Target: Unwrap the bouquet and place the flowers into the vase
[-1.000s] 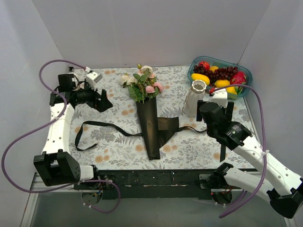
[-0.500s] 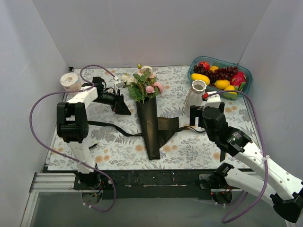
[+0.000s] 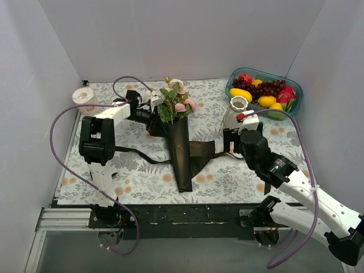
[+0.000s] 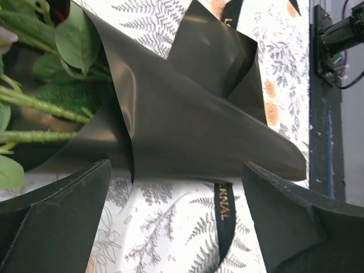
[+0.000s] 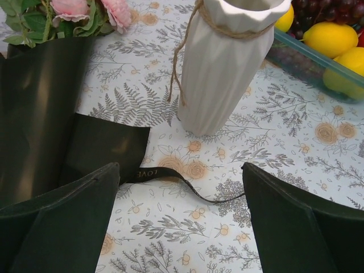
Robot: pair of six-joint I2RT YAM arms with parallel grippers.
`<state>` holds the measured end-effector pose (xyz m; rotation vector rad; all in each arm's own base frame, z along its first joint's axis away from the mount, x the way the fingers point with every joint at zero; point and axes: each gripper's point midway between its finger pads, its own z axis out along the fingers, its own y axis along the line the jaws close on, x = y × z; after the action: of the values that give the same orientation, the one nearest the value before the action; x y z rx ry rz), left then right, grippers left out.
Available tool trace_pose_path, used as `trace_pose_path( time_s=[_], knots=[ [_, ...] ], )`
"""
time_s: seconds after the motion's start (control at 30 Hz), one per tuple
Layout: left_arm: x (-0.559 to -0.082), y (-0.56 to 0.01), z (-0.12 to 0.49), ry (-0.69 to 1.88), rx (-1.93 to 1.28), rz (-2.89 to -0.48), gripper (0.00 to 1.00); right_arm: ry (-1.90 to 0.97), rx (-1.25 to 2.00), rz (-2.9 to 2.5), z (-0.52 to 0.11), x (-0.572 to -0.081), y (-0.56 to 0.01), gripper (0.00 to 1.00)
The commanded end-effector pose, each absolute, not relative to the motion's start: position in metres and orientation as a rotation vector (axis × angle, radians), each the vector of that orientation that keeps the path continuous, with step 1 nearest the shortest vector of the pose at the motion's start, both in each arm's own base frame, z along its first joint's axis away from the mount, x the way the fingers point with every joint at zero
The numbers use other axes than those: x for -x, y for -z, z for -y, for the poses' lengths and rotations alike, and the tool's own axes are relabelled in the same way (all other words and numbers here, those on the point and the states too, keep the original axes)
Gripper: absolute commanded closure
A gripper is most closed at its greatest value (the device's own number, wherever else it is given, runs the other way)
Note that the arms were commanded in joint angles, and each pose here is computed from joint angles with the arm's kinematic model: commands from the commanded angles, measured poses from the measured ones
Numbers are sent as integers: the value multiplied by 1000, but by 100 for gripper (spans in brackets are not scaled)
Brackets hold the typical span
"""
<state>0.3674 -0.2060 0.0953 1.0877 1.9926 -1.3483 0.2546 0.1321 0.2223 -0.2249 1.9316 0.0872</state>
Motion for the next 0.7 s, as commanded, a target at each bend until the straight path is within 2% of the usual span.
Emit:
trace_pose_path(
  time_s=[0.0, 0.2, 0.3, 0.47, 0.67],
  knots=[
    [-396, -114, 217, 1229, -1114, -1912, 2, -145, 251, -1890, -145, -258, -227, 4],
    [-402, -107, 219, 1220, -1119, -1920, 2, -152, 268, -1882, -147, -258, -228, 5],
    [-398, -101, 217, 1212, -1131, -1940, 8, -157, 275, -1877, -148, -257, -229, 5],
    [-390, -96, 216, 1247, -1167, -1951, 23, -165, 269, -1863, -147, -257, -232, 5],
    [-379, -98, 214, 1271, -1188, -1961, 26, -166, 256, -1860, -144, -256, -232, 6]
  ],
)
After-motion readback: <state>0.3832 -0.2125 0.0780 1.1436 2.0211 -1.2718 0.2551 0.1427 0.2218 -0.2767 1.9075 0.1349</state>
